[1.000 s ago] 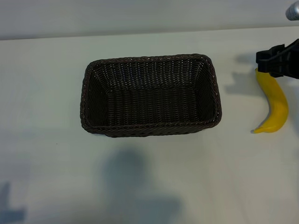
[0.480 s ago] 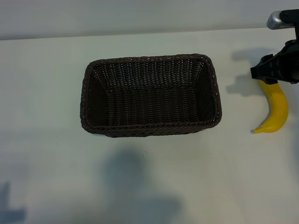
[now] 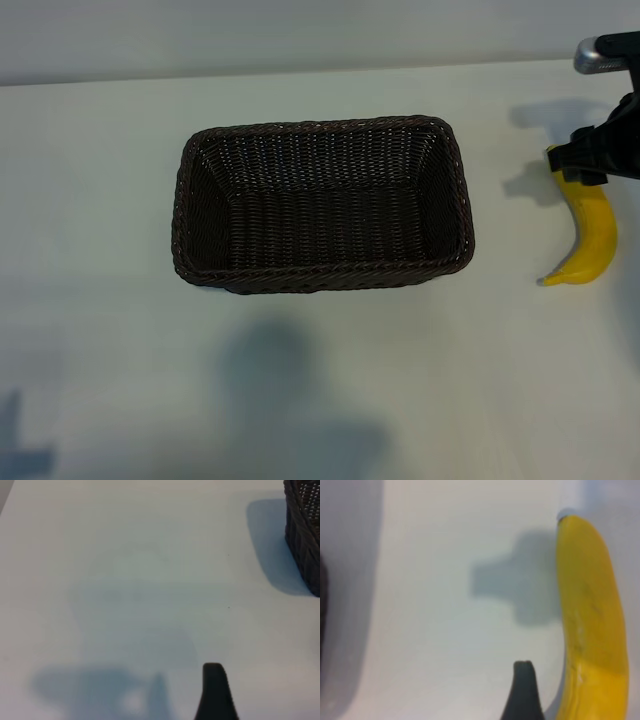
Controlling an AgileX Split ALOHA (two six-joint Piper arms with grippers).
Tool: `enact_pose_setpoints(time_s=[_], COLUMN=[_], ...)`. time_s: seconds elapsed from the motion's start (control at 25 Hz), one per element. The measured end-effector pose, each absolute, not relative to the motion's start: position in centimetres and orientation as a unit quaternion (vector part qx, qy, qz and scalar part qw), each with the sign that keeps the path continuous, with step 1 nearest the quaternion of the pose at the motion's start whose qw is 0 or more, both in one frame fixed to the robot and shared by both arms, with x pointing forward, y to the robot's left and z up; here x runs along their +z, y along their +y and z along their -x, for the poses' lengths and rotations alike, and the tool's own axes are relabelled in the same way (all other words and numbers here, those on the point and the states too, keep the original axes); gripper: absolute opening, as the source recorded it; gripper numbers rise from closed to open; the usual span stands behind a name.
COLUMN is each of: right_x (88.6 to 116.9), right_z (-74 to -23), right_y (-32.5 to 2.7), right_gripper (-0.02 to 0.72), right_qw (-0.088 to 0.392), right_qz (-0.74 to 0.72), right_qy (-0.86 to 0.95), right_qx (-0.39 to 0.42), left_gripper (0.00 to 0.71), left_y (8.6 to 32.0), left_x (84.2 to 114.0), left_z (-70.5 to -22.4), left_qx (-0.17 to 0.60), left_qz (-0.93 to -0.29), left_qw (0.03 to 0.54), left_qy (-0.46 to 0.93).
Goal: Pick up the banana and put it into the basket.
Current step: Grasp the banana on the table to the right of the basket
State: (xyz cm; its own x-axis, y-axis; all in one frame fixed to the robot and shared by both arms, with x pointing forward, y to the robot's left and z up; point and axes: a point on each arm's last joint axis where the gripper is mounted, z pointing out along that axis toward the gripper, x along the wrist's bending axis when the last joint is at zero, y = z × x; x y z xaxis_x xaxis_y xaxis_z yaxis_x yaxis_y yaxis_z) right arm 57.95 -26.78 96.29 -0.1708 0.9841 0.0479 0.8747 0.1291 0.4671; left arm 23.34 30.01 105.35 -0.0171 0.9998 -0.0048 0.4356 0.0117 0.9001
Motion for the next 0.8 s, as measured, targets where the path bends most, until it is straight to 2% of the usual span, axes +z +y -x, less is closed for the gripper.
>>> enact_pose_setpoints(time_s=[0.44, 0.8], right_x=[92.4, 91.1], right_z=[-58.6, -58.8], right_y=[-27.0, -27.4], right_gripper=[0.578, 0.578], right_qw=[0.103, 0.105], right_qz=[-0.632, -0.637], right_qy=[0.754, 0.756], right_qx=[0.143, 0.112], left_gripper=[0.529, 0.529], left_y=[30.0, 30.0], left_x=[105.4, 105.4], left_z=[-23.3, -23.3], left_qx=[0.377, 0.377], left_qz=[-0.593, -0.593], left_qw=[0.374, 0.374], left_qy=[0.605, 0.605])
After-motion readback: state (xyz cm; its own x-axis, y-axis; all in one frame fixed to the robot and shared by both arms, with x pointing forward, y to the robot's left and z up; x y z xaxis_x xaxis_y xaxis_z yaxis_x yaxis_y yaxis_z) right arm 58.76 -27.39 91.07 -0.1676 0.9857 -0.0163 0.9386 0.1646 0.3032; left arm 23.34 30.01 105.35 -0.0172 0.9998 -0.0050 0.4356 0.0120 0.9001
